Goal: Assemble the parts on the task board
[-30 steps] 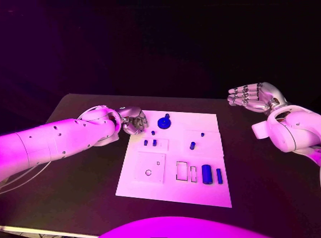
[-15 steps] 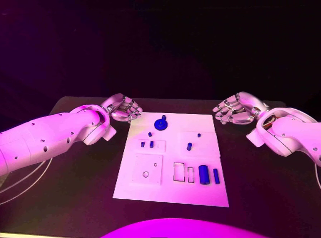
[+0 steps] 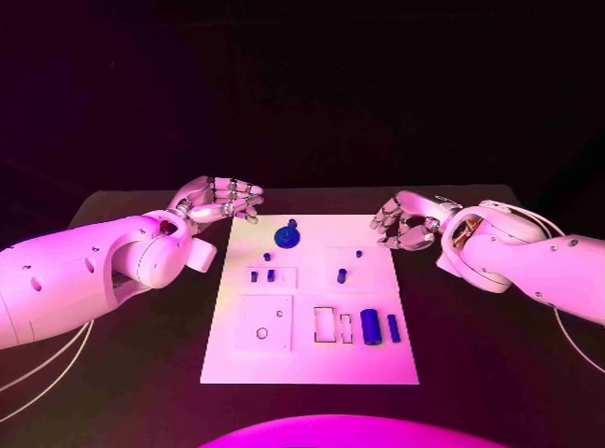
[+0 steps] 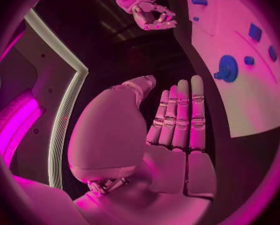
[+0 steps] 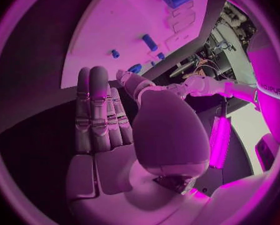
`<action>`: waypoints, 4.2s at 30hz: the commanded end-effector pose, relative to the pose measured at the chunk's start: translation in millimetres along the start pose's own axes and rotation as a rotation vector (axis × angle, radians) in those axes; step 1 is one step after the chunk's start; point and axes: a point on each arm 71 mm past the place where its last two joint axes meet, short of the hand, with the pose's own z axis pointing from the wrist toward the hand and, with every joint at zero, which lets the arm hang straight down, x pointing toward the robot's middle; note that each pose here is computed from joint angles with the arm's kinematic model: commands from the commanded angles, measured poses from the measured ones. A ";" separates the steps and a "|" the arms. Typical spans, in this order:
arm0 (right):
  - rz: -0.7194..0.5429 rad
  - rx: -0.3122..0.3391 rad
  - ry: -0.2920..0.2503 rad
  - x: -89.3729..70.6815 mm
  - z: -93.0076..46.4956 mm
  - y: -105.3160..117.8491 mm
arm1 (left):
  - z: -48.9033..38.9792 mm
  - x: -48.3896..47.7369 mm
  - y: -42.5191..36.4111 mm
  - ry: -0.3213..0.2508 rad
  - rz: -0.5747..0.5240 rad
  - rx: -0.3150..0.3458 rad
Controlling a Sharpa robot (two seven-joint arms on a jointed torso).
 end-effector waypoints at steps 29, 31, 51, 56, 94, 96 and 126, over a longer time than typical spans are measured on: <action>-0.205 0.020 0.116 45.3 26.5 22.7 | -2.1 22.0 -8.7 0.080 -0.147 0.066; -0.209 0.023 0.123 46.8 27.2 22.5 | -2.2 22.2 -8.9 0.081 -0.147 0.067; -0.210 0.008 0.149 59.5 29.8 28.5 | -2.6 21.5 -8.6 0.078 -0.145 0.064; -0.226 0.015 0.158 62.2 29.5 28.9 | -2.7 21.7 -8.6 0.079 -0.144 0.064; -0.369 0.081 0.245 79.4 30.6 33.8 | -3.3 22.0 -7.6 0.080 -0.135 0.044; -0.373 0.082 0.246 79.6 30.6 33.9 | -3.3 22.1 -7.6 0.080 -0.134 0.044; -0.263 0.042 -0.011 54.3 24.2 34.7 | -3.2 21.2 -7.4 0.075 -0.123 0.044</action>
